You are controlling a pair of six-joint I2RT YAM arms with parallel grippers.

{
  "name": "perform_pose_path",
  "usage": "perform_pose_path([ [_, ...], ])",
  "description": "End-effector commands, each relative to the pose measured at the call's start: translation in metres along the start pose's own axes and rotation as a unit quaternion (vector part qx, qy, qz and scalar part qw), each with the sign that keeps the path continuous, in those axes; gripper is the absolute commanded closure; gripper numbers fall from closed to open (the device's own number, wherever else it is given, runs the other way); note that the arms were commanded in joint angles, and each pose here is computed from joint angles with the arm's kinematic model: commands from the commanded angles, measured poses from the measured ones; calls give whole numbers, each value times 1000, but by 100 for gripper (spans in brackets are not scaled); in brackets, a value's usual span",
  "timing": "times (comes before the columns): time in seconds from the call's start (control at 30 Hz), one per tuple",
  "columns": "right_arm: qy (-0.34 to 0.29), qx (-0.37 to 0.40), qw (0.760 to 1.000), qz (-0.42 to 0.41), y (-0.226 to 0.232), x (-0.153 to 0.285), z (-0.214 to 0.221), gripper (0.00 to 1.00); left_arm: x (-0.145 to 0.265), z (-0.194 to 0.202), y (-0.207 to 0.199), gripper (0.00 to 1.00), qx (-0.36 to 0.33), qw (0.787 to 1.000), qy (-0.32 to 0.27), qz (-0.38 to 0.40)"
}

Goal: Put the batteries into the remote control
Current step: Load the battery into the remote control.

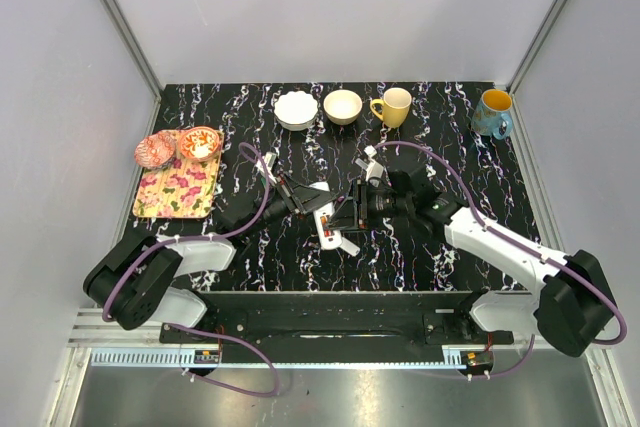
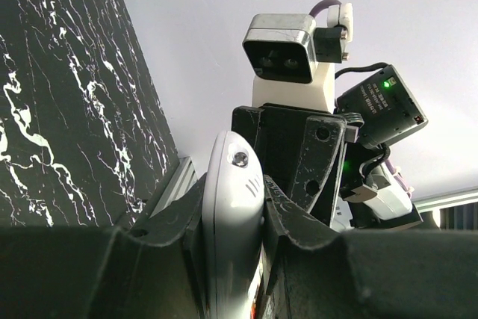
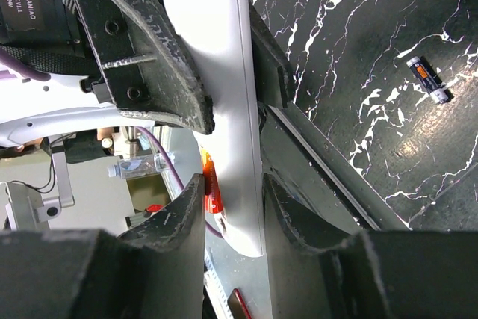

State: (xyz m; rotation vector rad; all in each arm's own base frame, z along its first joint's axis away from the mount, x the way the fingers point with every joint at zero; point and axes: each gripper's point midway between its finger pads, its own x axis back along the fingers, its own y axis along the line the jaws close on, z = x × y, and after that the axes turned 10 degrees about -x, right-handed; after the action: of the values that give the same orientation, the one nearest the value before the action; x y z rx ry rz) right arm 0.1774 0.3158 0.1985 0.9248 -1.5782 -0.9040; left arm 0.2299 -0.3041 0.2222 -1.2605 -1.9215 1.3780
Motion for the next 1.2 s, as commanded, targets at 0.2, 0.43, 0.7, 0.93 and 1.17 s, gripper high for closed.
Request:
perform_pose_path([
  [0.2, -38, -16, 993, 114, -56, -9, -10, 99, 14, -23, -119, 100, -60, 976, -51, 202],
  [0.43, -37, -21, 992, 116, -57, -10, -11, 100, 15, -21, -119, 100, -58, 976, -51, 202],
  [0.7, -39, -28, 993, 108, -52, -11, -12, 100, 15, -16, -114, 100, -55, 978, -48, 198],
  [0.93, -30, -17, 996, 86, -37, -4, -8, 65, 12, -17, -98, 100, -59, 983, -51, 168],
  [1.17, -19, -13, 997, 72, -29, 1, -1, 55, 7, -18, -77, 100, -57, 989, -52, 127],
])
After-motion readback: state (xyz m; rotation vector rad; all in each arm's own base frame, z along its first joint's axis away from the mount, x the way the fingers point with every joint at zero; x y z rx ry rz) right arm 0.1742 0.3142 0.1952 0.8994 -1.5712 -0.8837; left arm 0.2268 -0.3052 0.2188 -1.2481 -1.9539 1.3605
